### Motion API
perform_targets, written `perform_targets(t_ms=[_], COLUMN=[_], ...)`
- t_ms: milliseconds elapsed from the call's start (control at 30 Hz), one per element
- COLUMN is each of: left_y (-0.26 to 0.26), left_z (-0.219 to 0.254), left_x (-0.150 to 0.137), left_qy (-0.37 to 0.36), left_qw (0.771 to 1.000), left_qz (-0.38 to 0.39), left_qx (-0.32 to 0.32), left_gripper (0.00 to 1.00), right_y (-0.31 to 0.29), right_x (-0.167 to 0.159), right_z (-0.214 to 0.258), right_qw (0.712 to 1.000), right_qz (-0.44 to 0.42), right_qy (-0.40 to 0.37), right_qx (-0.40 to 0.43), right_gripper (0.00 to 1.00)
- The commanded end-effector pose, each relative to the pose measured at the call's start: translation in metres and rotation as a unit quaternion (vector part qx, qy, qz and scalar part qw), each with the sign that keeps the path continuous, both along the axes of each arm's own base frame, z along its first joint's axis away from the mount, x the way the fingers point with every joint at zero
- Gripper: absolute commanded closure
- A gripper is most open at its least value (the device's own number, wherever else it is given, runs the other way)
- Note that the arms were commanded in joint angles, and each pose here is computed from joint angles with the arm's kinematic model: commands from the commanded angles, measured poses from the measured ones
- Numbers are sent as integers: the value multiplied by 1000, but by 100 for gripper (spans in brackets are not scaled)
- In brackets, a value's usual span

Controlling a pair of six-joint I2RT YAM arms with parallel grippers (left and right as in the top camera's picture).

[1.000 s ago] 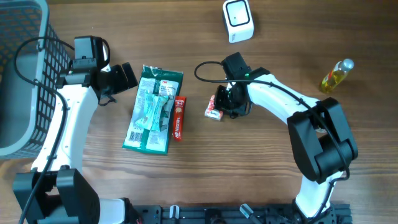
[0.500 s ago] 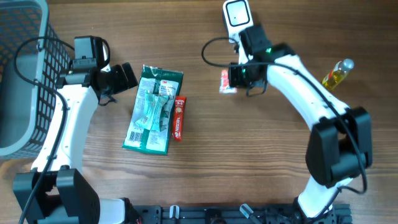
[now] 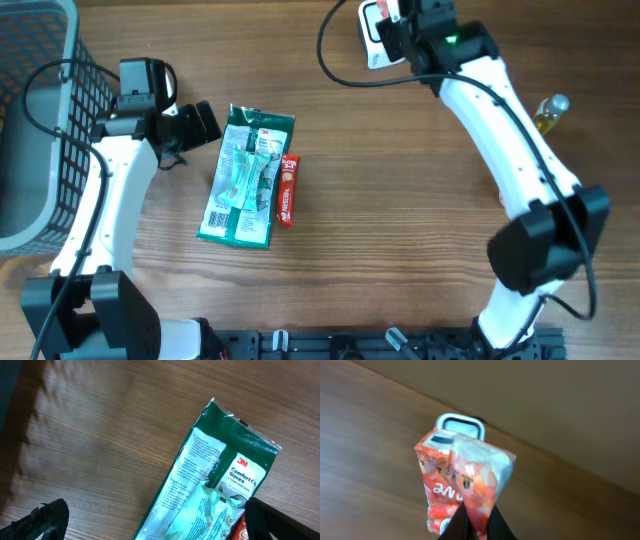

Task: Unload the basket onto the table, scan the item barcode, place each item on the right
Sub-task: 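Carry the tissue pack to the white scanner and present it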

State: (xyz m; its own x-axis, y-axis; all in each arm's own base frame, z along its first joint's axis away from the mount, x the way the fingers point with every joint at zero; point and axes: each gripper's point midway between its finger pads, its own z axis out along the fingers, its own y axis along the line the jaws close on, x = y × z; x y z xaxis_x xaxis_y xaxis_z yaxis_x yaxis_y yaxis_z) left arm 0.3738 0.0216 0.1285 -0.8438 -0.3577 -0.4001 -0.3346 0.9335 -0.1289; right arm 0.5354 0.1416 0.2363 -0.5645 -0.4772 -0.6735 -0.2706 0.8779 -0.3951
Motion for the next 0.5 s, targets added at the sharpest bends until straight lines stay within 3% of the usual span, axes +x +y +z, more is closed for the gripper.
perform_targets(t_ms=[0, 200, 467], left_y=[0, 0, 0], left_z=[4, 4, 4], left_x=[2, 2, 2], left_qy=[-7, -7, -7], left_qw=[1000, 1000, 1000], left_qz=[2, 2, 2], left_qx=[-4, -4, -4], left_gripper=[0, 0, 0], right_y=[-4, -9, 11], right_x=[23, 67, 88], right_z=[-34, -65, -107], right_qw=[994, 976, 935], right_qz=[28, 20, 78], right_qy=[3, -46, -53], right_qx=[-107, -214, -342], right_gripper=[96, 96, 96])
